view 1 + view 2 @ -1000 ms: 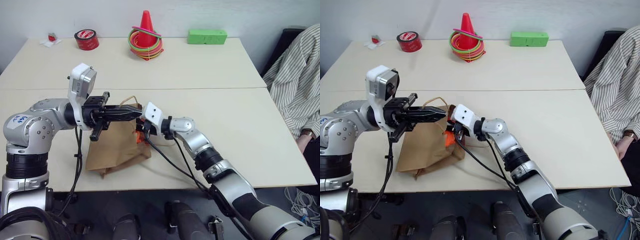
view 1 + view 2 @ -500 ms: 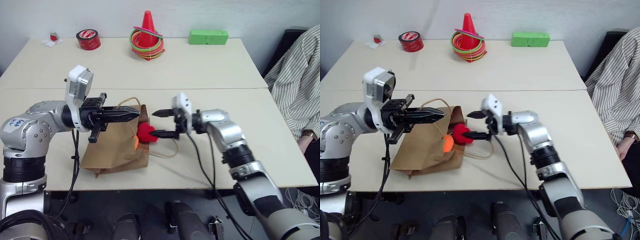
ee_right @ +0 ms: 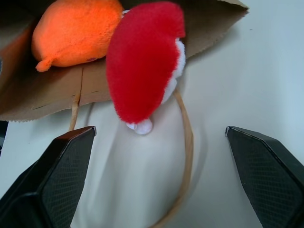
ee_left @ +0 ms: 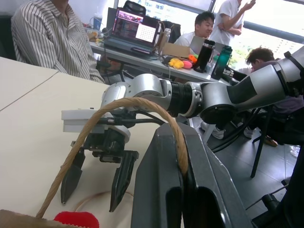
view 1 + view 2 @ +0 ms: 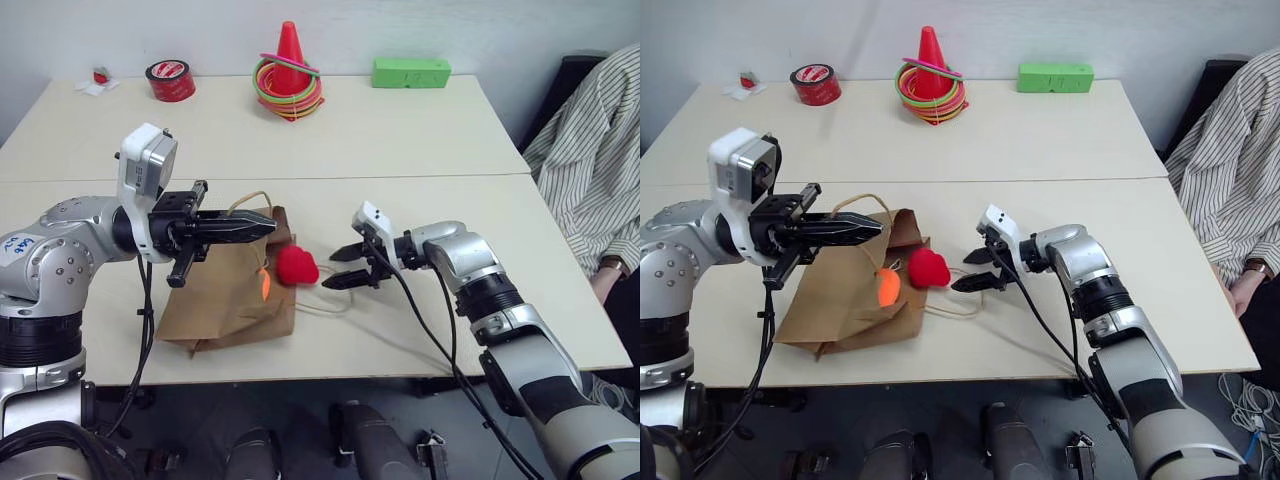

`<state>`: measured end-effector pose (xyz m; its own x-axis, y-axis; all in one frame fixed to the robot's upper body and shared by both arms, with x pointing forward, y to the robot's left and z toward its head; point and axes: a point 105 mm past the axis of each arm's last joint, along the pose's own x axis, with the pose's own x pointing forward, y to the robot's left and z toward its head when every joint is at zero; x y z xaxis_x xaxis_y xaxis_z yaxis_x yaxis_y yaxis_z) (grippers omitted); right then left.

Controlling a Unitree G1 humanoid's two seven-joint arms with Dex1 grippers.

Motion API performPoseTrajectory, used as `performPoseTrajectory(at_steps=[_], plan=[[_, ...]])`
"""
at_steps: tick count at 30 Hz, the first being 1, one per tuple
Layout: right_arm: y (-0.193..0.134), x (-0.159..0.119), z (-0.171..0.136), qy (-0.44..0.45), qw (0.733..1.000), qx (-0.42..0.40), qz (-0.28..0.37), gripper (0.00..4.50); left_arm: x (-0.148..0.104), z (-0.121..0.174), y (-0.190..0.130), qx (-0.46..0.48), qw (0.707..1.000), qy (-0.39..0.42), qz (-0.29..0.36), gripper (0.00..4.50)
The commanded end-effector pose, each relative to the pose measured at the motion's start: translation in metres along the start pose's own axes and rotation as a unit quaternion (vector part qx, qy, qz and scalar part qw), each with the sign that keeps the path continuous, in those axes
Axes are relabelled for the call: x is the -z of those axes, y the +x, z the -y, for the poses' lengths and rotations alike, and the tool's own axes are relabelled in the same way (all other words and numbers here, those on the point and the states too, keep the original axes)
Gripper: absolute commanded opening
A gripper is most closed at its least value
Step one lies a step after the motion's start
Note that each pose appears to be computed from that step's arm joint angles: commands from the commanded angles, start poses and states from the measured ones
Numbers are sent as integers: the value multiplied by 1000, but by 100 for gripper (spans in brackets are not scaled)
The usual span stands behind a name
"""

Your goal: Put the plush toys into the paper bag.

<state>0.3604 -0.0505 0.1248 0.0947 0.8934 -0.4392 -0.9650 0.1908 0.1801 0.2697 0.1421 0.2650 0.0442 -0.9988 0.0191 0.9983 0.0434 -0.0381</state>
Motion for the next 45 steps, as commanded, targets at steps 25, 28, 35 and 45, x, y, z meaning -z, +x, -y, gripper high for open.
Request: performPoseTrajectory(at_steps=[25,28,35,45], plan=[[-59,-21,-59,130,985,-115,-2,3,-5,1,-12,-39,998,34,32,0],[-77,-37,-67,138,983,-116,14,3,-6,-2,-13,-46,997,38,44,0],[-115,-82,-76,142,984,-99,46,3,-13,-22,-12,-94,987,81,99,0],[-124,-110,-78,139,985,-71,67,3,-13,-44,-11,-152,970,128,142,0]])
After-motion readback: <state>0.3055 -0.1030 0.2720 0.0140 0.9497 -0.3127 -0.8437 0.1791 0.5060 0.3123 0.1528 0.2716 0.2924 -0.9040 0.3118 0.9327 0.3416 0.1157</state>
